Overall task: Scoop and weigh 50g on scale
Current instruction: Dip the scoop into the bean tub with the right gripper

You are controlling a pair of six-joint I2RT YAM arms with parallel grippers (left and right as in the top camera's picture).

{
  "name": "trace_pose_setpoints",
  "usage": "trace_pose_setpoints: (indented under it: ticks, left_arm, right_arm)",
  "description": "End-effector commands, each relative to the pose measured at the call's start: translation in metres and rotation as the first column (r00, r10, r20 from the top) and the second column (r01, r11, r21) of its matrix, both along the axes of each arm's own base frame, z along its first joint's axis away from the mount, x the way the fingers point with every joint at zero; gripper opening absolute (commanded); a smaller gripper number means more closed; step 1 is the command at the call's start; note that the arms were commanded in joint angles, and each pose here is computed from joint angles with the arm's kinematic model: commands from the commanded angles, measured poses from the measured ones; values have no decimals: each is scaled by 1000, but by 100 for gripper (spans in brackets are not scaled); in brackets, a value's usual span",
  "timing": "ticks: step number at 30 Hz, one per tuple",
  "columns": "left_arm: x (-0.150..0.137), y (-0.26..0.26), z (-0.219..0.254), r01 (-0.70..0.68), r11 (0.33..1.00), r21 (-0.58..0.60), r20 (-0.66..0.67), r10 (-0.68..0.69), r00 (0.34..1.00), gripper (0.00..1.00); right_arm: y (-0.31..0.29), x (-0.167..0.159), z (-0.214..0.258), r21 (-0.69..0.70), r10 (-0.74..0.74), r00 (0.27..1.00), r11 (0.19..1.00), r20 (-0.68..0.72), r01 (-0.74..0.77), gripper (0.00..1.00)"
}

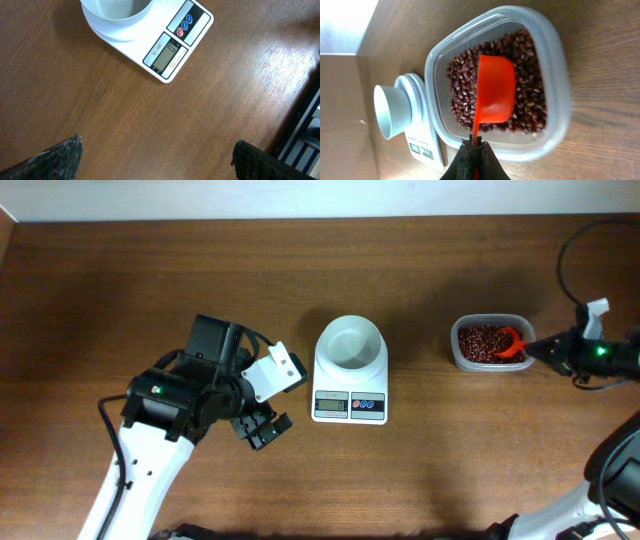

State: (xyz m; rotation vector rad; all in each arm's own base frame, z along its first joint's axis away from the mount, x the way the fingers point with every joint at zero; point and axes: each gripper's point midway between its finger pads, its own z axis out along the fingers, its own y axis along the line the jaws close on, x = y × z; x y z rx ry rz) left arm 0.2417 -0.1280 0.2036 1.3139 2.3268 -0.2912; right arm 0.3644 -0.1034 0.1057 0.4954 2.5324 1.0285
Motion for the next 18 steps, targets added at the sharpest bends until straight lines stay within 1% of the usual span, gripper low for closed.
trace_pose_setpoints:
  ticks: [1,3,7,11,13,18]
  left_arm:
    - [2,1,4,9,1000,0,20,-9,1000,99]
    - [2,1,4,9,1000,0,20,-9,1000,99]
    - [2,1,4,9,1000,0,20,-9,1000,99]
    - [2,1,4,9,1000,0,20,-9,1000,99]
    - [2,1,4,9,1000,0,20,-9,1000,99]
    - [2,1,4,9,1000,0,20,-9,1000,99]
  right_arm:
    - [-10,-2,6,55,-34,999,998,31,32,4]
    - [-11,-4,13,96,-40,997,995,62,34,4]
    - [-8,-8,14,122,-45,998,992,40,40,4]
    - [-4,-4,23,172,-51,996,984,77,37,4]
    - [-2,-6,24,184,-52,996,982,69,39,4]
    - [8,2,48,310,-72,986,951,150,23,4]
